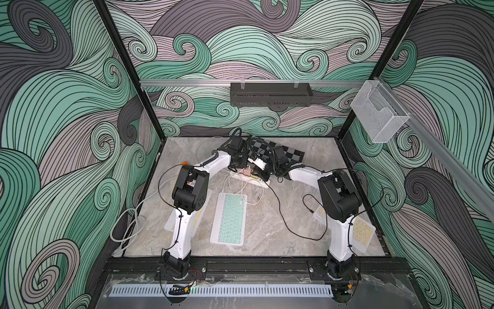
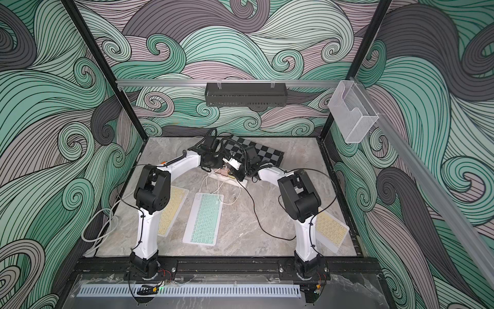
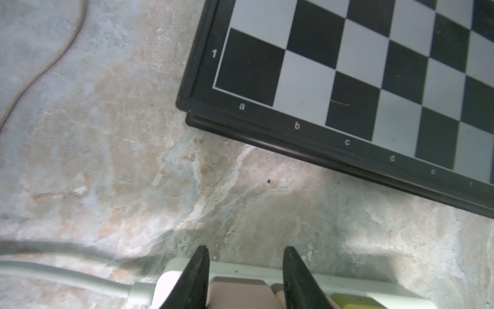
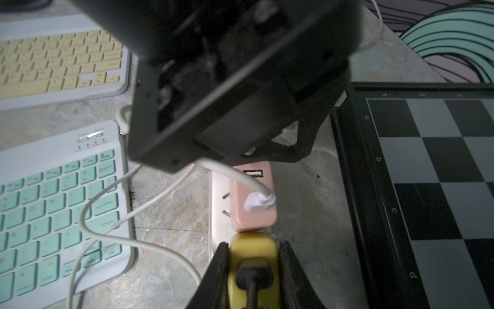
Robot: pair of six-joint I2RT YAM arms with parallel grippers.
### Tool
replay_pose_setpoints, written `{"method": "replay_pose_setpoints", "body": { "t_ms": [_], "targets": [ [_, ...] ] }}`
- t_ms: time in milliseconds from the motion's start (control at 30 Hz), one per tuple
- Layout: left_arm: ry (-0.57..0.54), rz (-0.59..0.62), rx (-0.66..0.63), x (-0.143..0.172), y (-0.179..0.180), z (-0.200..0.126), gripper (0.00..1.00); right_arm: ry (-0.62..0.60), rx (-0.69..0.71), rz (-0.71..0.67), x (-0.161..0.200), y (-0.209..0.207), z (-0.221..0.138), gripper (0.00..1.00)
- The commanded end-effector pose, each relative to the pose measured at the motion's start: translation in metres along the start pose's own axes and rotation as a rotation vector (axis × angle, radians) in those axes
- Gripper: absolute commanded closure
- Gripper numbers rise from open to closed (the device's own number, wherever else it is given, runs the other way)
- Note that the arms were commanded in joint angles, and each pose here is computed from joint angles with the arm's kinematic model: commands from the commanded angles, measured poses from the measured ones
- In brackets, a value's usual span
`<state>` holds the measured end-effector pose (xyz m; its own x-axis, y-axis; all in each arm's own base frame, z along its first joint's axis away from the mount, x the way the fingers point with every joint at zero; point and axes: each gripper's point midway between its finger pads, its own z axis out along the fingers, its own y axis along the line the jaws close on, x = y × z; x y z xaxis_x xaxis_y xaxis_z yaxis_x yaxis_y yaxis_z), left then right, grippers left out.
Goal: Unplug the wireless keyboard
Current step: Remove the plug from the socket.
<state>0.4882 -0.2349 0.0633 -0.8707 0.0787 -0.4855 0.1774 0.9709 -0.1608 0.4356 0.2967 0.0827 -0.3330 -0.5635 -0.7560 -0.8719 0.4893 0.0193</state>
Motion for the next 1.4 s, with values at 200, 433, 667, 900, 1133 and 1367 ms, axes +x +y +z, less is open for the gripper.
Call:
{"method": "replay_pose_setpoints", "body": {
  "t_ms": [200,433,667,900,1133,1367],
  "targets": [
    [0.370,-0.047,-0.146,0.122,0.031,0.035,1.00,-0.244,0.218,-0.272,-0.055,-0.023,-0.031,1.00],
    [0.380,-0.053,-0.149,0.130,0.029,0.038,1.00,-0.286,0.480,-0.490,-0.065,-0.028,-0.029,1.00],
    [0.361,-0.060,-0.176,0.134,0.033,0.038,1.00,-0.348,0.213,-0.102,-0.072,-0.025,-0.044,1.00],
    [0.323,-0.073,-0.214,0.138,0.038,0.037,1.00,-0.361,0.127,0.047,-0.068,-0.028,-0.050,1.00],
    [0.315,-0.069,-0.228,0.147,0.040,0.037,1.00,-0.261,0.301,-0.380,-0.053,-0.020,-0.028,1.00],
    [0.290,-0.070,-0.248,0.149,0.044,0.034,1.00,-0.209,0.477,-0.625,-0.058,-0.023,-0.029,1.00]
  ]
}}
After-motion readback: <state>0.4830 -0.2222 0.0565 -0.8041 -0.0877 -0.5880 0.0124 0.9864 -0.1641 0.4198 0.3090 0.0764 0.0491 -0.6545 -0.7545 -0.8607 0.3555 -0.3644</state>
